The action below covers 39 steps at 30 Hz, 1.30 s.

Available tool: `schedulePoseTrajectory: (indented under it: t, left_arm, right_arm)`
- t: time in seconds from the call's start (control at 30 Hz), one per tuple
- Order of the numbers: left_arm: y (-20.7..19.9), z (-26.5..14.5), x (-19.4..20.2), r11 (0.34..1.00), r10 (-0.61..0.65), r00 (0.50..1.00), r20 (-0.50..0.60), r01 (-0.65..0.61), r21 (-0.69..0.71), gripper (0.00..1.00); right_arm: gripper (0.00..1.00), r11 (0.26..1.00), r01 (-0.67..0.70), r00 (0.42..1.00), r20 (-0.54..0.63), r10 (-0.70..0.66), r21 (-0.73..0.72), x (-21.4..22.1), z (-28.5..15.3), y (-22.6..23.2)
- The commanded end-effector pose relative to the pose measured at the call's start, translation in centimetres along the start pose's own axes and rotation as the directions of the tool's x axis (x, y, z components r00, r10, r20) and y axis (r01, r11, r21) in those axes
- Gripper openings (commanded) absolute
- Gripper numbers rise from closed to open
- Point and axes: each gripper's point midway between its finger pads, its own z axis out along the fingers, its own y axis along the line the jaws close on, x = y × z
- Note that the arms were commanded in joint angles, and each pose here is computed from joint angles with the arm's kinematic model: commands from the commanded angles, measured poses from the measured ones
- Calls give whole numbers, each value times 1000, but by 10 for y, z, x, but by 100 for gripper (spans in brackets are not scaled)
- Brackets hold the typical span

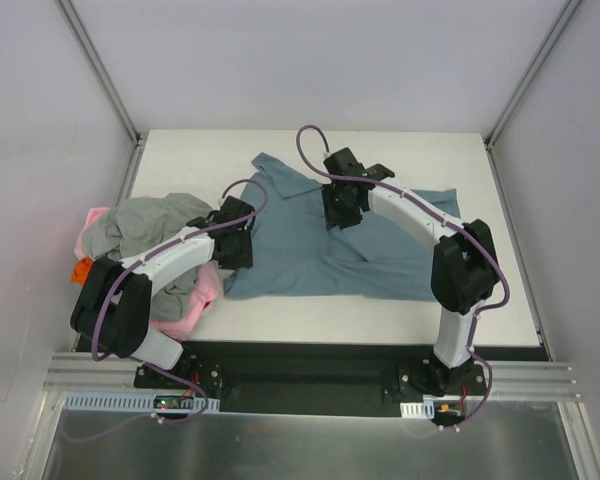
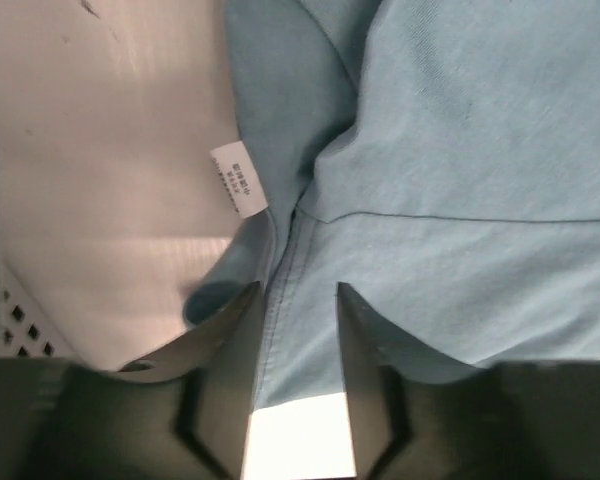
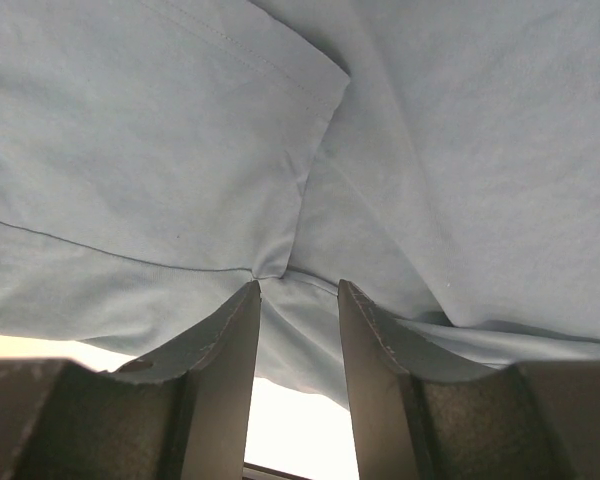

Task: Fold and stack the t-shirts
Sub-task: Fold the flattened tshirt in 1/3 of the way

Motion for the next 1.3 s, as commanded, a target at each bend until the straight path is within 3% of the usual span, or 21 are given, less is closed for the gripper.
schedulePoseTrajectory:
  t: [0.0, 0.1, 0.3, 0.47, 0.53, 0.67, 0.83, 1.27]
  left_arm:
    - [10, -9, -7, 999, -26, 999, 40, 28, -37, 39]
    - [13, -11, -4, 999, -35, 998, 45, 37, -36, 43]
    - [12, -1, 7, 998, -56, 998, -8, 56, -30, 30]
    - [11, 6, 9, 998, -54, 998, -26, 53, -33, 26]
    - [10, 5, 7, 998, -56, 998, -18, 55, -28, 19]
    - [7, 5, 4, 999, -50, 999, -18, 50, -16, 18]
    - [6, 7, 5, 999, -49, 999, -22, 48, -18, 0]
    - [-5, -7, -39, 998, 61, 995, 85, -62, 10, 0]
  right_arm:
    - [41, 1000, -9, 1000, 4, 9, -9, 0, -11, -1]
    - [41, 1000, -8, 1000, -6, 7, -17, 3, -9, 1]
    - [41, 1000, -9, 1000, -8, 9, -21, 3, -8, 1]
    - [41, 1000, -3, 1000, -6, 3, -17, 3, -9, 0]
    - [41, 1000, -4, 1000, -4, 4, -13, 4, -10, -1]
    - [41, 1000, -4, 1000, -2, 4, -7, 4, -10, -3]
    - [41, 1000, -3, 1000, 1, 3, -3, 4, -11, -4]
    - [41, 1000, -2, 1000, 1, 2, 5, 8, -12, -8]
